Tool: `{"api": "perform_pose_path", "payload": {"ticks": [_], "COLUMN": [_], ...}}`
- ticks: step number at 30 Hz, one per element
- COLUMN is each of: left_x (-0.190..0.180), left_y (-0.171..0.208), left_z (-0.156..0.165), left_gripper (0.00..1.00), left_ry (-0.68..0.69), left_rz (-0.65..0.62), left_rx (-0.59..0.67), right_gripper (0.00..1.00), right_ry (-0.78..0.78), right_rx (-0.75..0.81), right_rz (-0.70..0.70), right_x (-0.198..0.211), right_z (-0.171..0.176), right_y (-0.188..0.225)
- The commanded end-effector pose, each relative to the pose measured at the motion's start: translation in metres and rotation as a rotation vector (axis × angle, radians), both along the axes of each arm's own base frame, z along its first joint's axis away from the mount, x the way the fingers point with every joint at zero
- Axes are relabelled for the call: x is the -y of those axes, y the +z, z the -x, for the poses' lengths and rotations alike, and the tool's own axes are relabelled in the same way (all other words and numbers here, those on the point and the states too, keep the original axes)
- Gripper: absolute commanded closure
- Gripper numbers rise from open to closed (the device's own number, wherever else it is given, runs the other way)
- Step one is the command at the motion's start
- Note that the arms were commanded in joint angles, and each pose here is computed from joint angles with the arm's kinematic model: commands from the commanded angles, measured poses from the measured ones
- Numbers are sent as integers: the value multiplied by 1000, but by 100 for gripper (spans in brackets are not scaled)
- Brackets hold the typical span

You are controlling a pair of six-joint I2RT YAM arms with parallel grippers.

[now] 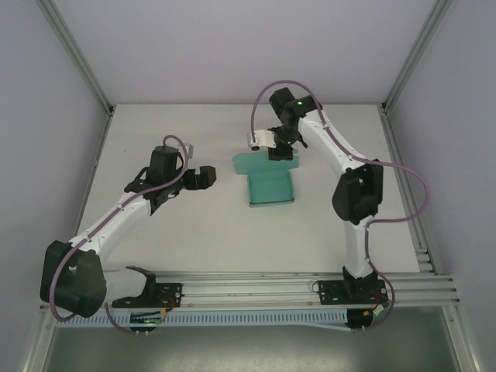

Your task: Assemble paper box

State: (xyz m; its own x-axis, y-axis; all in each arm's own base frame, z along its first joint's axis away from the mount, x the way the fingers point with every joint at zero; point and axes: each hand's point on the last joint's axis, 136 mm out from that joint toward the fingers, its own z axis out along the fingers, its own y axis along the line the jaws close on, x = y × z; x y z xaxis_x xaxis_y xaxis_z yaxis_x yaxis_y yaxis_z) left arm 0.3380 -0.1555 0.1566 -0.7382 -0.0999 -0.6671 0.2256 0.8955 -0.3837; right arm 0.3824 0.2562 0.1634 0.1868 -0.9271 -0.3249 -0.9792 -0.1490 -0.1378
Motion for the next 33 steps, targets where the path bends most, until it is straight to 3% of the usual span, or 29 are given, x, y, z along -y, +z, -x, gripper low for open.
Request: {"api": "perform_pose_path", "payload": {"ticks": [1, 4, 7, 9, 13, 18, 23, 26, 31, 33], "left_x": [13, 25, 41, 51, 61, 74, 82, 90, 99, 98], "left_y": [-3, 4, 10, 11, 0, -13, -11, -18, -45, -50], "left_z": [4, 0, -6, -12, -23, -10, -8, -13, -17, -18], "left_gripper": [1, 1, 2, 1, 1, 5, 6, 13, 47, 60], "left_ry": [-108, -189, -300, -358, -430, -561, -632, -659, -699, -689], "left_rz": [19, 26, 35, 42, 18, 18, -24, -72, -211, -245], "left_rx": [-1, 32, 70, 60, 32, 18, 53, 25, -50, -59], "right_gripper": [100, 98, 78, 74, 50, 43, 42, 42, 47, 55], "right_ry": [142, 130, 109, 79, 21, -44, -108, -115, -137, -140], "right_rx": [-87, -55, -43, -38, -23, -18, -49, -78, -127, -142], "right_rz": [13, -39, -63, -63, -58, -54, -46, -36, -36, -33], "right_x": [-2, -10, -13, -10, 3, 29, 55, 57, 53, 52], "right_z": [18, 8, 5, 2, -1, 4, 3, 2, -5, -5], "right_y": [-10, -13, -12, -10, -3, 4, 0, -12, -26, -29]}}
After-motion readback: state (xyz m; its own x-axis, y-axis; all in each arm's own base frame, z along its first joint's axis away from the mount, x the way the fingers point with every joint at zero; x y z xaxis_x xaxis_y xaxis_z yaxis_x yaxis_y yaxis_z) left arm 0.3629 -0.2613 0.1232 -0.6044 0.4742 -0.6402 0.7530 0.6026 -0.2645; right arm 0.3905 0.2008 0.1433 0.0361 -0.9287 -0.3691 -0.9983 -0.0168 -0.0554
